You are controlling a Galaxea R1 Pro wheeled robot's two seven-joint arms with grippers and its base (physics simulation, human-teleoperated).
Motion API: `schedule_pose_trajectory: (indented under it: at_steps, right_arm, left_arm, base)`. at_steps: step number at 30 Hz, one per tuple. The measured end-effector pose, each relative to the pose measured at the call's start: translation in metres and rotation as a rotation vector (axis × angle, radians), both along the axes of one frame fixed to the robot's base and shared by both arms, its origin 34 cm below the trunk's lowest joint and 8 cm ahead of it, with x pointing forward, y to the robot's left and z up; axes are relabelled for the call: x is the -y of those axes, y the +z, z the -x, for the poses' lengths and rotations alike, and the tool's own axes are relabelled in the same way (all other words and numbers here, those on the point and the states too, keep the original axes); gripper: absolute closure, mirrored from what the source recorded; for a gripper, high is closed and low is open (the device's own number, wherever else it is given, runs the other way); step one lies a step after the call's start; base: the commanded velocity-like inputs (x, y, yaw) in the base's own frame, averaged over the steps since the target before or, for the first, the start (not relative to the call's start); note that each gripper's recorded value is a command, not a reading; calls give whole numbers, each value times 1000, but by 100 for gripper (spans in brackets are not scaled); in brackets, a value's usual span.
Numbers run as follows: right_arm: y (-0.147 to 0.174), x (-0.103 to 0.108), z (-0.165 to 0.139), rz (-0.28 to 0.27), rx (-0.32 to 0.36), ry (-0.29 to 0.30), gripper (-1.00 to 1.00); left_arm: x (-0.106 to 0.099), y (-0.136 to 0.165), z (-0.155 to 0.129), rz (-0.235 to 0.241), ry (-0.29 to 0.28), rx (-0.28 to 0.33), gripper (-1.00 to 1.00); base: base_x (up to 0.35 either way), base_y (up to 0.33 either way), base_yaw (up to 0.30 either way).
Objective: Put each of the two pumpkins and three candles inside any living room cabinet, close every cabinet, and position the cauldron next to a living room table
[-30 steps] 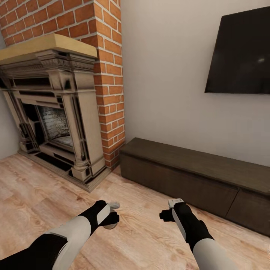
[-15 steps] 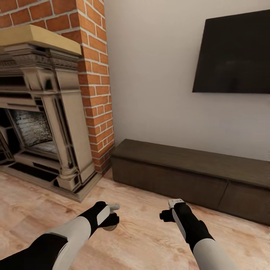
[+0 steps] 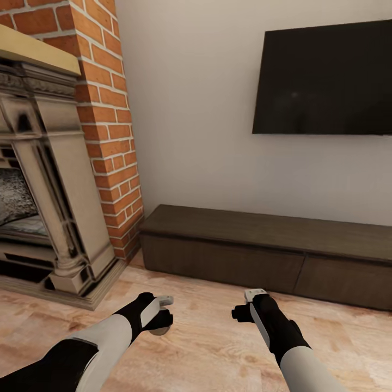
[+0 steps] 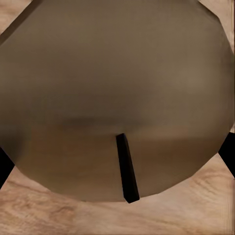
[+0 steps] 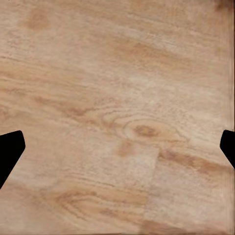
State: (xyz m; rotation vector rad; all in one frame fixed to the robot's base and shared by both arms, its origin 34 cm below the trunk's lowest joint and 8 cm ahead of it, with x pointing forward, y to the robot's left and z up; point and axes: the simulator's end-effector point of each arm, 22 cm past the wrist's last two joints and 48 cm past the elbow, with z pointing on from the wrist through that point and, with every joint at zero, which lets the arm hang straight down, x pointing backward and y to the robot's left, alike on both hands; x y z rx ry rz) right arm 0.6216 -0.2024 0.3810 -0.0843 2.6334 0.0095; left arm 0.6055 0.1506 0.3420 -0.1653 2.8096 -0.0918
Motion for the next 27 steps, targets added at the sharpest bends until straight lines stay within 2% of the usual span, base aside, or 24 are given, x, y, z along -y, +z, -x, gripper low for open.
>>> schedule_pose_trajectory:
  at_steps: [7, 16, 27]
  right_arm:
    - [0, 0, 0, 0, 0, 0, -100]
    - [-1, 0, 1, 1, -2, 1, -100]
    - [-1, -2, 0, 1, 2, 5, -100]
  left_arm:
    - [0, -1, 1, -1, 0, -3, 100]
    - [-2, -4, 5, -3, 2, -13, 100]
    - [-3, -4, 5, -5, 1, -14, 100]
  base:
    - [21, -1, -297]
    - [192, -122, -279]
    - [25, -13, -45]
